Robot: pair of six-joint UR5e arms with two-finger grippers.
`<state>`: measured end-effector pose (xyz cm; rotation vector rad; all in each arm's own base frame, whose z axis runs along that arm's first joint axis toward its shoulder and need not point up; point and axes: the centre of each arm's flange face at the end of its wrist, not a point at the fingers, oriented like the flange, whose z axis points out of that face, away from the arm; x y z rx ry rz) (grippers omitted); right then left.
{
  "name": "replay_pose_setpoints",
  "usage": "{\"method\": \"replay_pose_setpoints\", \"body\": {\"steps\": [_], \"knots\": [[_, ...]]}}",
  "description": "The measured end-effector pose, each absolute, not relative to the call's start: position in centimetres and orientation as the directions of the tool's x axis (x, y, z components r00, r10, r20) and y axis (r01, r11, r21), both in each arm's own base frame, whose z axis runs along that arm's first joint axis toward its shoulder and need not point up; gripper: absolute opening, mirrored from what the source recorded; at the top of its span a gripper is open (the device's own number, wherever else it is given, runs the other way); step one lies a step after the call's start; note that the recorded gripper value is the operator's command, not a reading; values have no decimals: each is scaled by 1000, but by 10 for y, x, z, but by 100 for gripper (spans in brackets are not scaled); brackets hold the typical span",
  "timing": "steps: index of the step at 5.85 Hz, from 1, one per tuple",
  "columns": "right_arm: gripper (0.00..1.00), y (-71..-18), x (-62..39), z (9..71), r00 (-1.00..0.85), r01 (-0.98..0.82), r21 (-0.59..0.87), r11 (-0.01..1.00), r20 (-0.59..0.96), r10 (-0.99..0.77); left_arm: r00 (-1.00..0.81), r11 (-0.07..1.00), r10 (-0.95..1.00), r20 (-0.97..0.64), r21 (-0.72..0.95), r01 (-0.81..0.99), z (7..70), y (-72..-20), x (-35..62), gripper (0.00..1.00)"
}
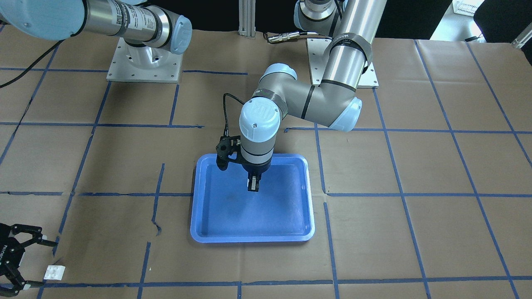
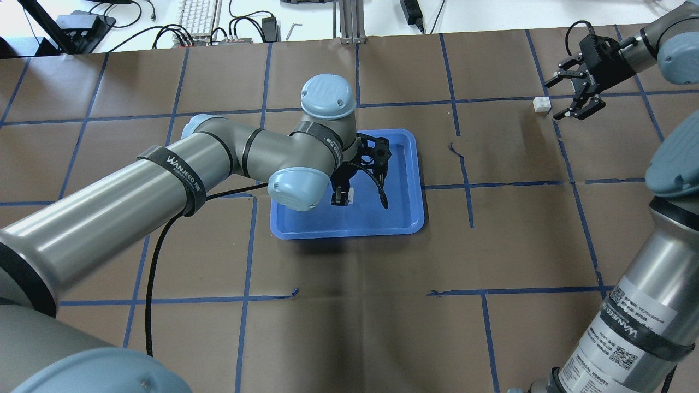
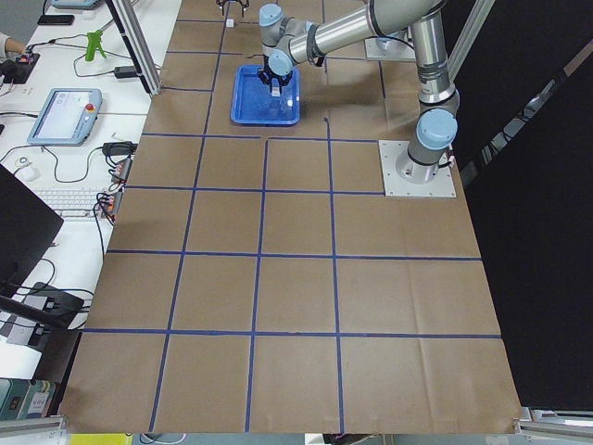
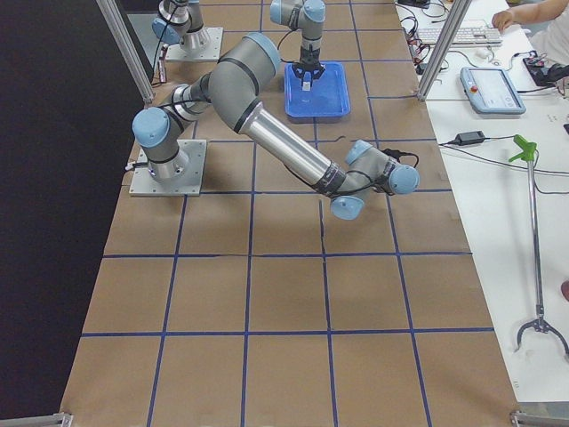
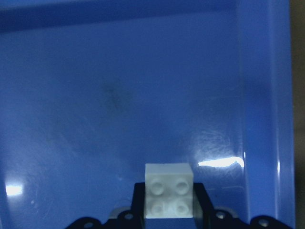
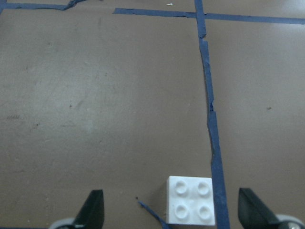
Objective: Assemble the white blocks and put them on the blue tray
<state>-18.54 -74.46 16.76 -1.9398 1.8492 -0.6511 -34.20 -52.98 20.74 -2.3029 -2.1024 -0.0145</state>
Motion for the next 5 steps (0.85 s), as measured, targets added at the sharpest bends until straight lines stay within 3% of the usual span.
{"method": "replay_pose_setpoints", "body": {"steps": [1,2,4,5], "knots": [[83,-744,-185,156,25,-815,-577,-53,58,-998,80,-80,997,13,-10,997,208,-533,-338,5],[58,-744,-185,152,23,-813,-580,-49,52,-998,65,-65,998,3,-11,998,208,-537,-333,6],[35,-745,-185,153,22,-814,-579,-49,53,-998,51,-51,999,2,-10,999,198,-543,-328,7],[26,-745,-185,155,23,-815,-577,-52,57,-998,38,-38,999,-3,-10,999,191,-545,-328,56]]}}
